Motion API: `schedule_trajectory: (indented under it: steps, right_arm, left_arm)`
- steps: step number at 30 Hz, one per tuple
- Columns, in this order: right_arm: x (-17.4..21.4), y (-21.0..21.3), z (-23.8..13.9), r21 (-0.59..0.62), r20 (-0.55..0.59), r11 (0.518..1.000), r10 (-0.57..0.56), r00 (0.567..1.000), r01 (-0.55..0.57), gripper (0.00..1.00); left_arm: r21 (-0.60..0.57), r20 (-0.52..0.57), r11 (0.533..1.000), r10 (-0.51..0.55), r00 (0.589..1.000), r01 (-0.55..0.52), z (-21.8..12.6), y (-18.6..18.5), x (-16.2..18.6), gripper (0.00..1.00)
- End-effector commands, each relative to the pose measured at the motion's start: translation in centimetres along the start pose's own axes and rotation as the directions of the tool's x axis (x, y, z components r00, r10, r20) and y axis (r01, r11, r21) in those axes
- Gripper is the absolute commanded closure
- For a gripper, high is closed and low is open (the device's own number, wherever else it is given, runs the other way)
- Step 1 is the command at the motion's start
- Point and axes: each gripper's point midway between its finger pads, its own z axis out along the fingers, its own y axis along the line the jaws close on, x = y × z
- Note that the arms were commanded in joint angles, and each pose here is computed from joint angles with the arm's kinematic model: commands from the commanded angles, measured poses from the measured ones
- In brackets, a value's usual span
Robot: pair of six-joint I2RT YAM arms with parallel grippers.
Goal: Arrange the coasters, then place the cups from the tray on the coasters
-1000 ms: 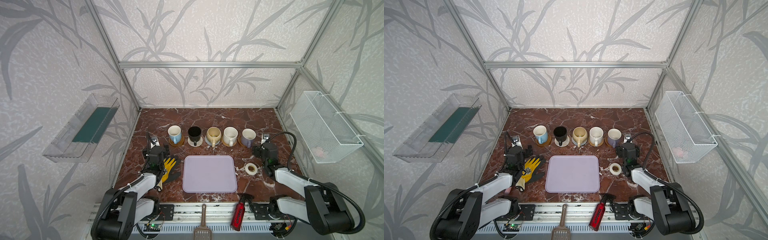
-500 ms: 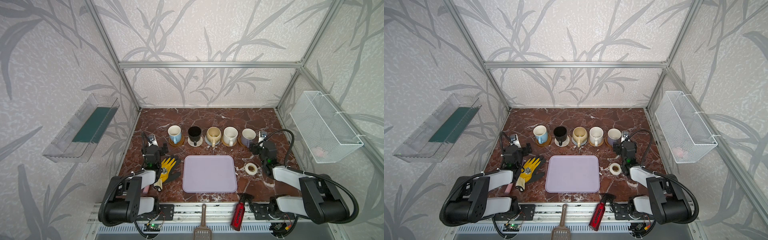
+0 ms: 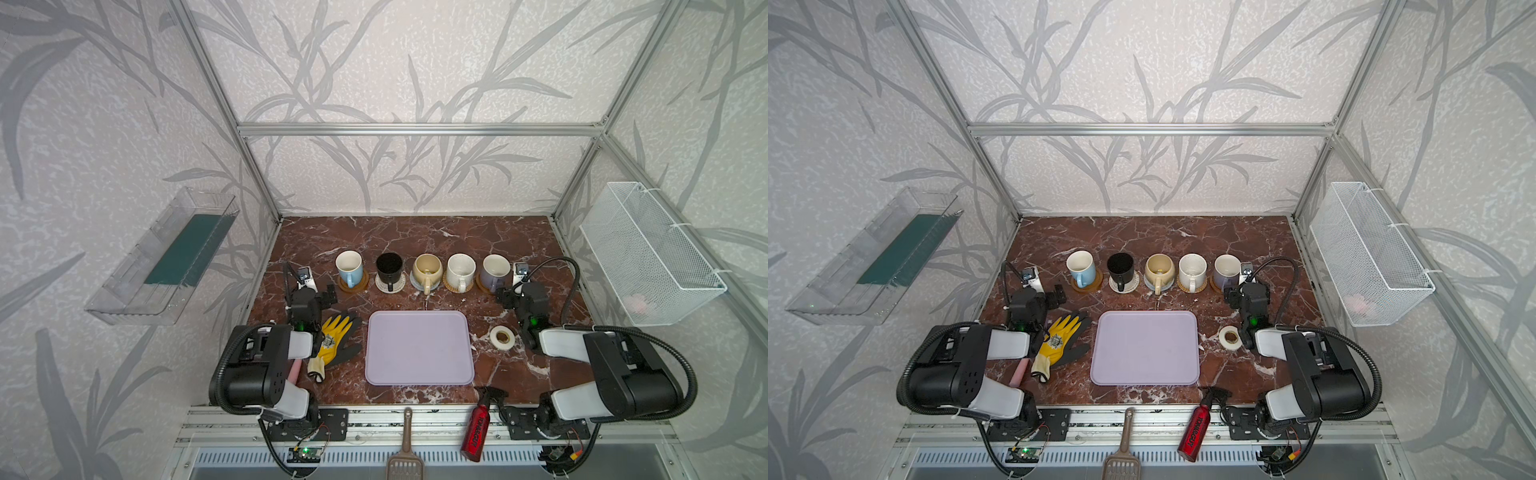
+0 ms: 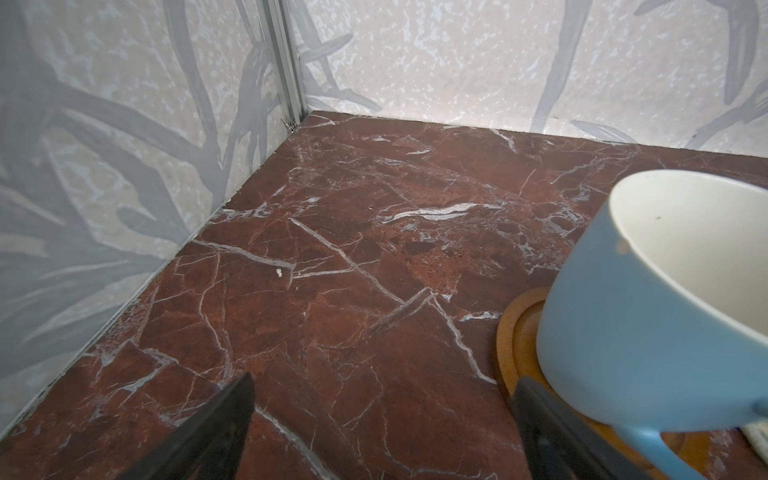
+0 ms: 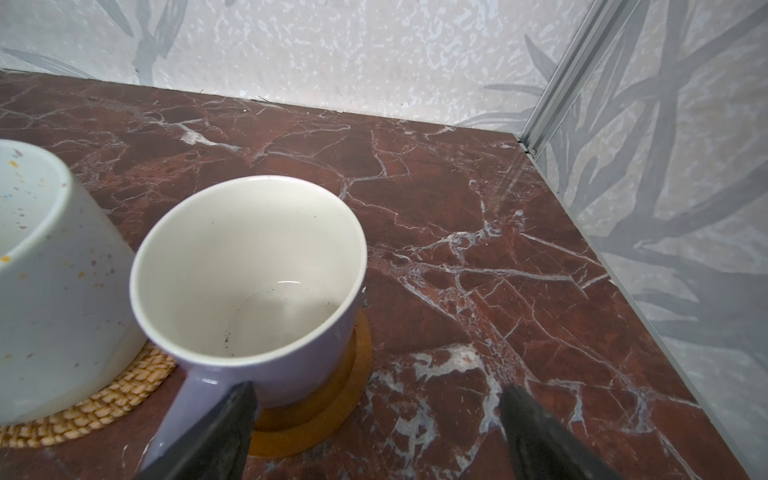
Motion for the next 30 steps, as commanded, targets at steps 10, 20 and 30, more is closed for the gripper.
schedule_trajectory:
  steps: [10,20,30]
  right_arm:
    - [-0.6,0.5,1.0,-0.018,0.093,1.0,-0.001,0.996,0.002,0.04]
    - [-0.5,0.4,1.5,-0.033,0.018,0.999,0.009,1.0,-0.009,0.01]
    - [-0.5,0.4,1.5,-0.032,0.019,0.999,0.009,1.0,-0.008,0.01]
  left_arm:
    - [0.062,0.005,0.998,0.015,1.0,-0.015,1.6,-1.2,-1.3,0.01]
    - [0.055,0.007,0.998,0.015,1.0,-0.015,1.7,-1.2,-1.4,0.01]
    - [0.07,0.003,0.997,0.029,1.0,-0.029,1.7,-1.5,-1.3,0.01]
